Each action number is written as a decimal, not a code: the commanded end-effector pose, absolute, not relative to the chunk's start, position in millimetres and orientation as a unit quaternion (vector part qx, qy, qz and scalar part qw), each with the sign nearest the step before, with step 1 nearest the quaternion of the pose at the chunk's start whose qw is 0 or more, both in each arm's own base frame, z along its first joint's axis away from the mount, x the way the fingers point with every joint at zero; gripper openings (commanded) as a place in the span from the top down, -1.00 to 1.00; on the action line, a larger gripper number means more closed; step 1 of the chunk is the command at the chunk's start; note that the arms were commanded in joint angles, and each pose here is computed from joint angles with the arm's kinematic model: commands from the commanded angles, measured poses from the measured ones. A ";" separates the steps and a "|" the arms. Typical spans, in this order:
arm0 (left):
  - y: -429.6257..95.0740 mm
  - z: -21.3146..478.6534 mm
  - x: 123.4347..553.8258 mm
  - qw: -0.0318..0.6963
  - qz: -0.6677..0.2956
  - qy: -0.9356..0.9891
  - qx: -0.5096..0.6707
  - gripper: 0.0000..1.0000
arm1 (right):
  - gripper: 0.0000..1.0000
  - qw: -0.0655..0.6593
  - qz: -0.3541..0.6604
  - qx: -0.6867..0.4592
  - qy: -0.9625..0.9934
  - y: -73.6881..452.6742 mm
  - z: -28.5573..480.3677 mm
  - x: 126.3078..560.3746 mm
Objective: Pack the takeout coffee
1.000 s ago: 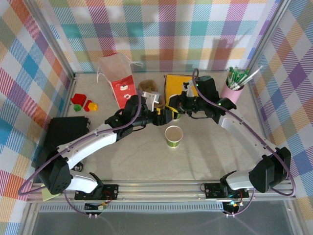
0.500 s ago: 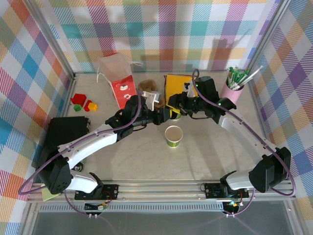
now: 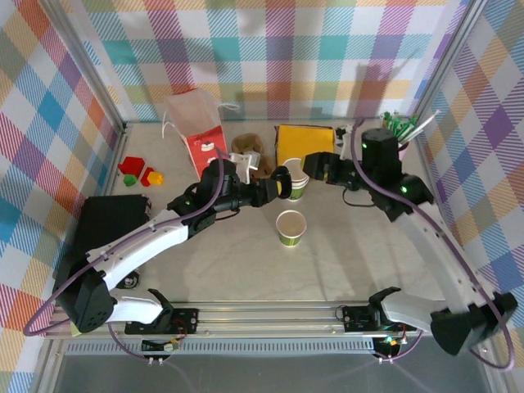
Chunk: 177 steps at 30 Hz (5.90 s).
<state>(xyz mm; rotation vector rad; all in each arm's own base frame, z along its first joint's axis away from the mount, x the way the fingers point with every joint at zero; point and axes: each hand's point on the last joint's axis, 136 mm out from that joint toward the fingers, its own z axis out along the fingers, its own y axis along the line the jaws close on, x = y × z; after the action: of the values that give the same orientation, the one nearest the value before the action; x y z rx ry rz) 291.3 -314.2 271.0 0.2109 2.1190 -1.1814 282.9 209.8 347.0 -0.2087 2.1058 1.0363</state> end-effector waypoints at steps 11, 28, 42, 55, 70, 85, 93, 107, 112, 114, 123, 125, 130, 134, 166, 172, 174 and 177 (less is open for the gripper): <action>-278.9 294.7 282.7 0.237 -0.522 0.818 -0.055 0.54 | -0.06 0.574 0.209 -0.431 0.664 258.3 291.5 258.0; -277.8 311.6 276.0 0.204 -0.569 0.790 -0.097 0.55 | 0.15 0.659 0.101 -0.499 0.554 287.3 282.6 259.6; -278.8 317.9 274.7 0.203 -0.578 0.784 -0.096 0.55 | 0.77 0.647 0.094 -0.510 0.559 295.1 285.0 260.9; -239.9 348.5 268.6 0.314 -0.493 0.809 -0.053 -0.41 | 1.00 0.542 0.181 -0.437 0.695 275.6 295.3 245.6; -222.4 330.3 267.4 0.363 -0.447 0.817 -0.006 -0.50 | 1.00 0.149 0.541 -0.078 0.824 232.8 277.9 217.4; -255.9 244.7 283.6 0.255 -0.460 0.851 -0.019 -0.47 | 0.98 0.083 0.565 0.039 0.820 207.6 203.0 224.3; -260.1 242.0 283.8 0.253 -0.459 0.852 -0.015 -0.46 | 0.96 0.082 0.556 0.060 0.825 201.1 182.1 229.5; -259.2 239.7 285.4 0.253 -0.453 0.855 -0.016 -0.45 | 0.52 0.069 0.529 0.079 0.842 195.3 149.5 231.9; -259.7 236.9 285.8 0.251 -0.451 0.856 -0.017 -0.45 | 0.27 0.072 0.513 0.082 0.851 192.0 143.1 232.2; -259.7 235.2 286.0 0.250 -0.450 0.857 -0.018 -0.45 | 0.22 0.073 0.509 0.083 0.854 191.2 141.4 233.0; -258.9 233.2 286.3 0.249 -0.446 0.860 -0.019 -0.45 | 0.14 0.073 0.506 0.085 0.855 191.8 139.4 238.6; -258.6 232.5 286.2 0.249 -0.445 0.860 -0.020 -0.45 | 0.13 0.075 0.505 0.085 0.855 191.6 140.0 239.6; -257.1 227.9 285.9 0.246 -0.438 0.865 -0.020 -0.45 | 0.13 0.075 0.495 0.085 0.862 189.9 138.4 241.7; -257.4 225.8 286.6 0.244 -0.435 0.867 -0.019 -0.45 | 0.13 0.077 0.494 0.086 0.862 190.6 139.8 243.5; -256.5 207.8 286.5 0.233 -0.419 0.877 -0.021 -0.45 | 0.14 0.073 0.476 0.057 0.874 212.2 141.7 246.8; -259.8 192.1 286.5 0.222 -0.391 0.893 -0.013 -0.49 | 0.08 0.073 0.471 0.054 0.878 212.7 140.5 246.1; -263.5 187.6 287.2 0.222 -0.381 0.898 -0.004 -0.52 | 0.06 0.075 0.468 0.053 0.879 212.1 141.4 245.6; -271.2 172.8 283.0 0.203 -0.355 0.913 0.014 -0.55 | 0.02 0.081 0.459 0.049 0.883 209.4 143.2 245.5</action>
<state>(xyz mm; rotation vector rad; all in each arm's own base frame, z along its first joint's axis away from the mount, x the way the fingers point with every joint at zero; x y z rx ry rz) 285.1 -265.9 177.6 -0.0315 2.5150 -1.0559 244.4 208.8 134.3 0.2003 2.6503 1.4019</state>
